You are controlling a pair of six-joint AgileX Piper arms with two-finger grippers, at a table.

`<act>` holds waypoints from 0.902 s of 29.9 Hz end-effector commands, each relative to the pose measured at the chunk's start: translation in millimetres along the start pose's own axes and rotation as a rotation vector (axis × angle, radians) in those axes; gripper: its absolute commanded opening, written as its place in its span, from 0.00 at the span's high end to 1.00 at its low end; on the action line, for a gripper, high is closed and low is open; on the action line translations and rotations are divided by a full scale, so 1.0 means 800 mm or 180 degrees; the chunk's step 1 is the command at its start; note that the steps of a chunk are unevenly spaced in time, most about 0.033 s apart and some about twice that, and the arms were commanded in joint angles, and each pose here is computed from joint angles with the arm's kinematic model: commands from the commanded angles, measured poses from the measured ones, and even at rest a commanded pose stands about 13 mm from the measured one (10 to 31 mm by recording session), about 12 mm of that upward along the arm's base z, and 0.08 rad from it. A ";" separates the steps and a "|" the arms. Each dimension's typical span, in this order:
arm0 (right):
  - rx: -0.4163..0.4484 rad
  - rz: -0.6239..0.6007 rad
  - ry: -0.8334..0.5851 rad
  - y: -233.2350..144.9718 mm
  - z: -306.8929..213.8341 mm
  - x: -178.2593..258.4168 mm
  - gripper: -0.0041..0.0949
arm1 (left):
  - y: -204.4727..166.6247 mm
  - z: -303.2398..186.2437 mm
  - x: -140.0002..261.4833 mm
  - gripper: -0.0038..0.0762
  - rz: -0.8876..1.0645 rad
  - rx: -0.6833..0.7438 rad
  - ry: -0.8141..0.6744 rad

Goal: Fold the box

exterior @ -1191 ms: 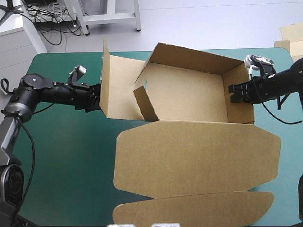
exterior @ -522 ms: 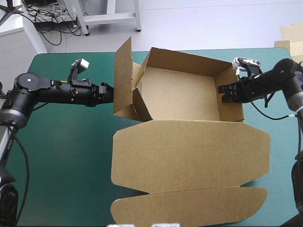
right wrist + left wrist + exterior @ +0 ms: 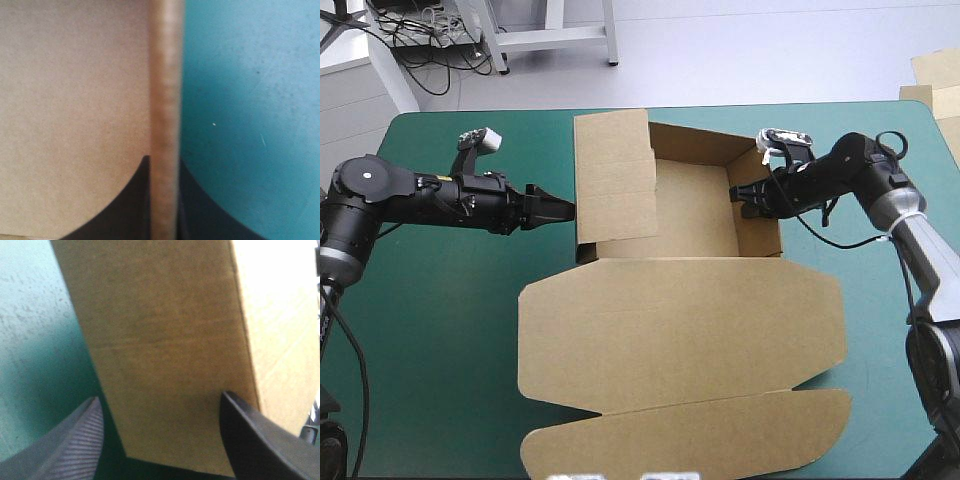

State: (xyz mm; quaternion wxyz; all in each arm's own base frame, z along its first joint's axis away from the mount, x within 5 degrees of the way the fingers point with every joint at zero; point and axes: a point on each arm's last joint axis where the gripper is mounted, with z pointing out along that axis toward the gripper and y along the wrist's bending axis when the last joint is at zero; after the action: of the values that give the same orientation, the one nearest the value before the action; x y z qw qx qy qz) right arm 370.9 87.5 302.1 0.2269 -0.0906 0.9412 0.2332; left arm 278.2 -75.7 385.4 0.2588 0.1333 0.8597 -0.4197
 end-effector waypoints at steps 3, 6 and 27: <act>-0.0218 -0.0066 -0.0406 0.046 -0.008 -0.013 0.98 | -0.044 -0.007 0.005 0.36 0.0151 0.0346 0.0062; -0.0246 -0.0098 -0.0444 0.058 0.001 -0.014 0.98 | -0.049 -0.002 0.008 0.36 0.0218 0.0352 0.0130; -0.0194 -0.0516 -0.0634 0.159 0.046 0.009 0.97 | -0.001 -0.005 0.011 0.36 -0.0254 -0.1038 0.0174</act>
State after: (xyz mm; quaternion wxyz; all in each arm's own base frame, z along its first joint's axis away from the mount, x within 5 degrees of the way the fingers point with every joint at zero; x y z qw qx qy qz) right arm 358.5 199.5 282.9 0.2864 -0.1632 0.9227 0.2000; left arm 270.2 -68.9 362.0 0.1786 0.0929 0.9434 -0.2636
